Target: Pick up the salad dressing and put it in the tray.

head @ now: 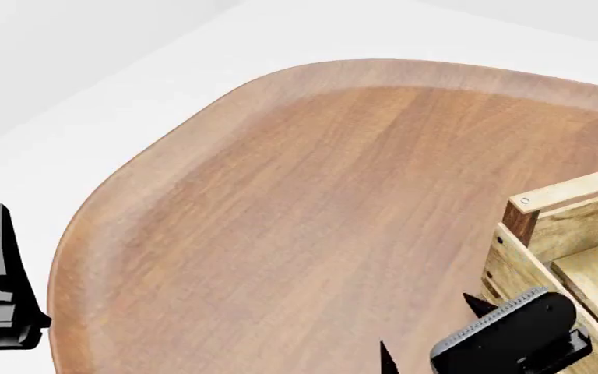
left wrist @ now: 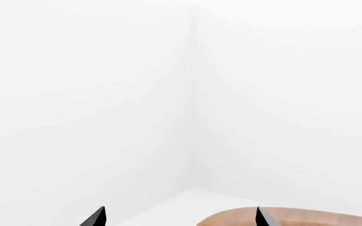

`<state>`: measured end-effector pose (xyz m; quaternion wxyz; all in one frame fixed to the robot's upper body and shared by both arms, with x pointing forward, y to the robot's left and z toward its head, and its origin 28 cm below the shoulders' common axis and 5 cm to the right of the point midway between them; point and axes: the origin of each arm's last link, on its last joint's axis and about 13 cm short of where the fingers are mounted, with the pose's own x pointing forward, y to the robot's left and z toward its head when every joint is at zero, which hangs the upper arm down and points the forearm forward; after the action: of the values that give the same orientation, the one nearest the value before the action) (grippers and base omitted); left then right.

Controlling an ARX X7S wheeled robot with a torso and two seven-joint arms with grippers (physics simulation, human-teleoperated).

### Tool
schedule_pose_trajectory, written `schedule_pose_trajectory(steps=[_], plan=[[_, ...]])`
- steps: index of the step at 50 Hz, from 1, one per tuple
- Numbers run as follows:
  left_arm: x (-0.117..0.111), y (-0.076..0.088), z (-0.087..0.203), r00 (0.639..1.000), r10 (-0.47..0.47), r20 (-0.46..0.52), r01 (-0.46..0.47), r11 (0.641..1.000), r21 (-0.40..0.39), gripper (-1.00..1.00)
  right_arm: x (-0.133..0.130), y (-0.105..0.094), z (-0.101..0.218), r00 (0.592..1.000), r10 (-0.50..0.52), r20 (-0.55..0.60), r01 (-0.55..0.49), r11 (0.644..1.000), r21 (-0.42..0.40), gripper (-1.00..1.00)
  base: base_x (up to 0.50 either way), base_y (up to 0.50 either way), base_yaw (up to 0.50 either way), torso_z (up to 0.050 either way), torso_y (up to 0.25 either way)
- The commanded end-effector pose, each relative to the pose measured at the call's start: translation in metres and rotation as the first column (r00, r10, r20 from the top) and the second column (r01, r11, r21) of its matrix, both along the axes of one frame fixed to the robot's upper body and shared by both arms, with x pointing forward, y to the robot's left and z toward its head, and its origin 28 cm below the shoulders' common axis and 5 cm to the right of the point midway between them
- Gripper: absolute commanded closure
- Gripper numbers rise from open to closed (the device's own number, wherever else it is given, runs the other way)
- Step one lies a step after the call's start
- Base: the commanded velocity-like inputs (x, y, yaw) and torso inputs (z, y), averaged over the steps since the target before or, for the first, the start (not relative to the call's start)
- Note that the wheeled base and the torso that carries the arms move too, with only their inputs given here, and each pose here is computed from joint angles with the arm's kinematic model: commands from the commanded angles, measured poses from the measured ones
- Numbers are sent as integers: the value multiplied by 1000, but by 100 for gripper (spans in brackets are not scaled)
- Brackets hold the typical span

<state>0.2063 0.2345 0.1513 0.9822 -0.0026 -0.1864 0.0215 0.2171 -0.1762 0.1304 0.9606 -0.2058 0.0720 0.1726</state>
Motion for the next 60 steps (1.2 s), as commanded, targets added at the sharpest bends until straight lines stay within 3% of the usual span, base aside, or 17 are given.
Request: schedule_pose_trajectory(steps=[1,6,22,37,44,60], plan=[[0,-1,1,1000,-7,0,7,1000,6,-100,-7,-10,-3,989,84,-121,-97,990,-105,-100,0,0,0,0,0],[0,-1,1,1000,-9,-2,9,1000,5,-100,-14,-12,-7,979,133,-153,-158,974,-163,-100,0,0,0,0,0],[0,-2,-1,1000,-10,-6,10,1000,4,-100,-29,-4,-14,939,286,-191,-307,947,-93,-100,0,0,0,0,0],[-1,-1,-1,1000,-7,-7,7,1000,1,-100,-23,16,-34,929,315,-195,-312,949,46,-100,0,0,0,0,0],[-1,-1,-1,1000,-6,-8,6,1000,1,-100,-18,26,-51,941,282,-188,-266,958,107,-100,0,0,0,0,0],[-1,-1,-2,1000,-6,-9,6,1000,1,-100,-6,41,-72,956,220,-194,-192,969,155,-100,0,0,0,0,0]])
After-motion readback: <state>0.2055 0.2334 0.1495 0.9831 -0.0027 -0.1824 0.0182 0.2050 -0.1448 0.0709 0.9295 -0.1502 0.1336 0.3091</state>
